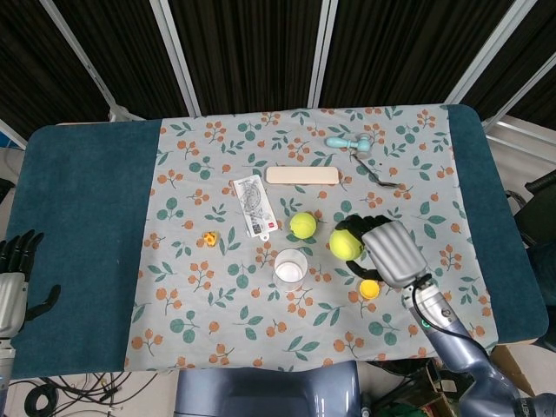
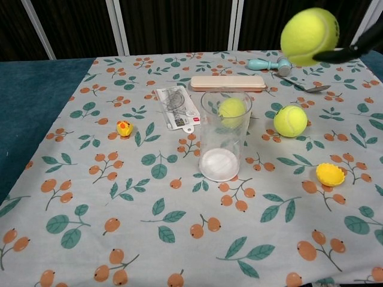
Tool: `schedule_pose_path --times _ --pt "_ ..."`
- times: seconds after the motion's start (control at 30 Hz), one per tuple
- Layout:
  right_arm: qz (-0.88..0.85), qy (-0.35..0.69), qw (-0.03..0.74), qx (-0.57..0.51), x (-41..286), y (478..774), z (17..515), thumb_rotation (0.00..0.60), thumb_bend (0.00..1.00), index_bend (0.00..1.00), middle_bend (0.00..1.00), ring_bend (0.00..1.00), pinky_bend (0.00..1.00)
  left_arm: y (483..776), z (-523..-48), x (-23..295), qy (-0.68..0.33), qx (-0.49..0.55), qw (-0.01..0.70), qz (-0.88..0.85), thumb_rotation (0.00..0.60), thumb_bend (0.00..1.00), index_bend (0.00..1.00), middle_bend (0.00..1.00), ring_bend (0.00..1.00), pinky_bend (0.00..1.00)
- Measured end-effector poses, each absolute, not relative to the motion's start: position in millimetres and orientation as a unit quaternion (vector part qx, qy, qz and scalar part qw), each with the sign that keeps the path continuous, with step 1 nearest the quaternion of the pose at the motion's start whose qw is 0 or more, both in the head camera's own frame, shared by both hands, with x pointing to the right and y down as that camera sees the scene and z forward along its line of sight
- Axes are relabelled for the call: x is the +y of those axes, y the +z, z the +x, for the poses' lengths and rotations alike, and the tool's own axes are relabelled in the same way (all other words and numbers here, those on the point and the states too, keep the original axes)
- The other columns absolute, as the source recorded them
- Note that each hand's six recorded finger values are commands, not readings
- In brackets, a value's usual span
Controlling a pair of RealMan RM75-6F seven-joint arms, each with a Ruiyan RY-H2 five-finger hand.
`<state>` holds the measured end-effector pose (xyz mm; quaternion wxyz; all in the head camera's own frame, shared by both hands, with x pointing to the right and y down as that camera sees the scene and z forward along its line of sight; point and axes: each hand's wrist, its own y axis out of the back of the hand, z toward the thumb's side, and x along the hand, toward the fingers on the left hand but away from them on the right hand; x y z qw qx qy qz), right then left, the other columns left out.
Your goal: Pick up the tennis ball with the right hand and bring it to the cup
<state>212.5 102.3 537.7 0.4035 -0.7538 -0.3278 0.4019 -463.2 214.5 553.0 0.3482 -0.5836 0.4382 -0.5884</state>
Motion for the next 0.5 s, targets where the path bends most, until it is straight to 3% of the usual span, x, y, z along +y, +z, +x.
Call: schedule_pose_path --times 0.3,0.5 --pt "-0.807 0.362 0.342 -0.319 95 541 161 0.600 0.36 0.53 0.40 0.50 0.44 554 -465 214 -0.589 0.440 0.343 -0.584 0.600 0.31 0.03 0.03 0.00 0.00" --pt "-0.819 0.355 0.344 -0.293 103 552 136 0.600 0.36 0.53 0.40 0.49 0.44 554 -466 214 -0.589 0.442 0.341 -0.585 0.600 0.31 0.03 0.03 0.00 0.00"
